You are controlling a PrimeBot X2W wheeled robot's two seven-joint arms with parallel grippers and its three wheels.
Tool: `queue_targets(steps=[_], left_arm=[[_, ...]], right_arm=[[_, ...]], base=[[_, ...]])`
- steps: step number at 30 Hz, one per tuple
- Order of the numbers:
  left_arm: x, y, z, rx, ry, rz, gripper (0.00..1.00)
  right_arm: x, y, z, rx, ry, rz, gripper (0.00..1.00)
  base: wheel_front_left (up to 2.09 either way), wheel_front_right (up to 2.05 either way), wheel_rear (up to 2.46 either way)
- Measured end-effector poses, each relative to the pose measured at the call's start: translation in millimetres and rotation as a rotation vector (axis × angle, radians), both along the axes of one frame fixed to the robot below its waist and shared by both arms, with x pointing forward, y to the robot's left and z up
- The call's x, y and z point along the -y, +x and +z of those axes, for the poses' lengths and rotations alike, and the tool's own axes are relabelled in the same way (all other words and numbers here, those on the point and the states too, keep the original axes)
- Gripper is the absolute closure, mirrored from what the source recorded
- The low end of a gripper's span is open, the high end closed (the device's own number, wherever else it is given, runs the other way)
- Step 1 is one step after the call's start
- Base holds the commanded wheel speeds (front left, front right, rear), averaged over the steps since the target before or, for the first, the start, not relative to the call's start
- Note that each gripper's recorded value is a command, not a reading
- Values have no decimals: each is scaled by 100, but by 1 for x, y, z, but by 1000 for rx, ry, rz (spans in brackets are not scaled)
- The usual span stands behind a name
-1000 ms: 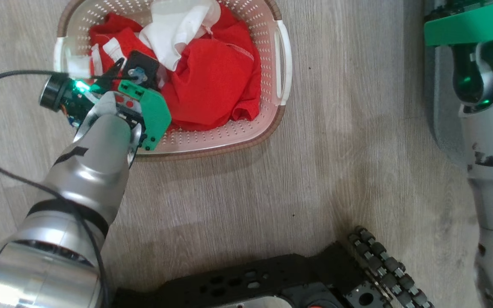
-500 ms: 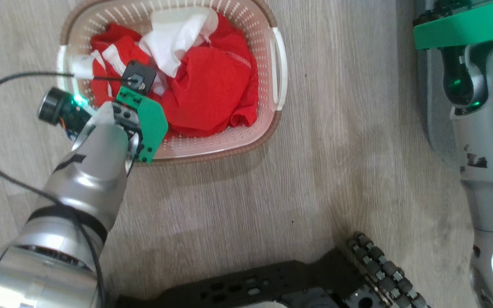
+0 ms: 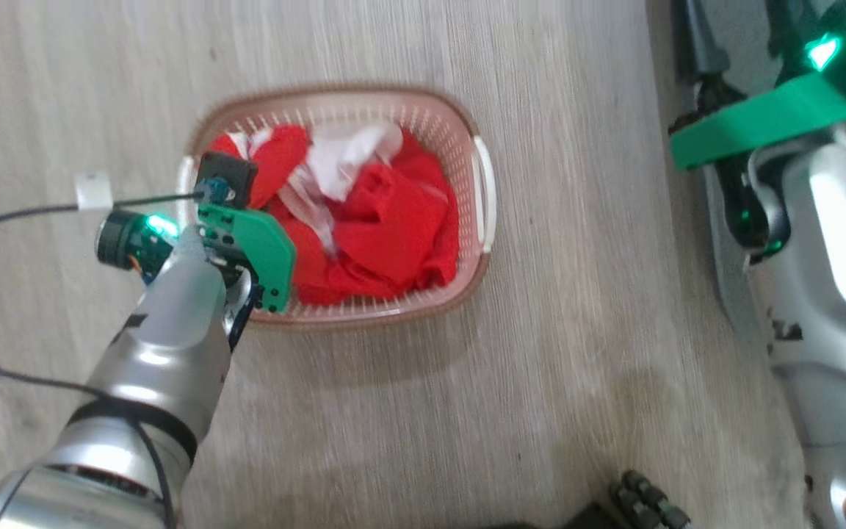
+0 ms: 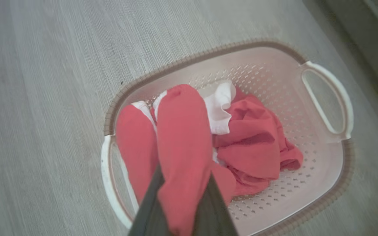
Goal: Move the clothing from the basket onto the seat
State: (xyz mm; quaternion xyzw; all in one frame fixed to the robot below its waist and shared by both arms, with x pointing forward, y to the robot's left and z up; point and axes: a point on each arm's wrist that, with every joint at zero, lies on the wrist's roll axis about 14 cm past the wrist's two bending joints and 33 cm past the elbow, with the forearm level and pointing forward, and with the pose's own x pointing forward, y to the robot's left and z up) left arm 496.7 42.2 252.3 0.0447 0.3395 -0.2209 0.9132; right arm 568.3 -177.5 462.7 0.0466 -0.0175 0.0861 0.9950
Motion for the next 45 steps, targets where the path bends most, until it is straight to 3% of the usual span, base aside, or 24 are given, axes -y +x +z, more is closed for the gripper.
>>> queue_targets(steps=[12,28,38,45], left_arm=[[6,16,134,290,-180,82,100],[46,7,354,820,-426,-14,100],[67,-13,418,973,-495,-91,100],[72,-21,429,1001,-506,-113,100]], right_arm=[[-7,-49,47,38,34,5,0],[-23,-93,74,69,41,43,0],[-36,-105,74,60,61,73,0],[-89,-115,105,142,109,237,0]], base=[[0,0,0],[0,0,0],[0,0,0],[0,0,0]])
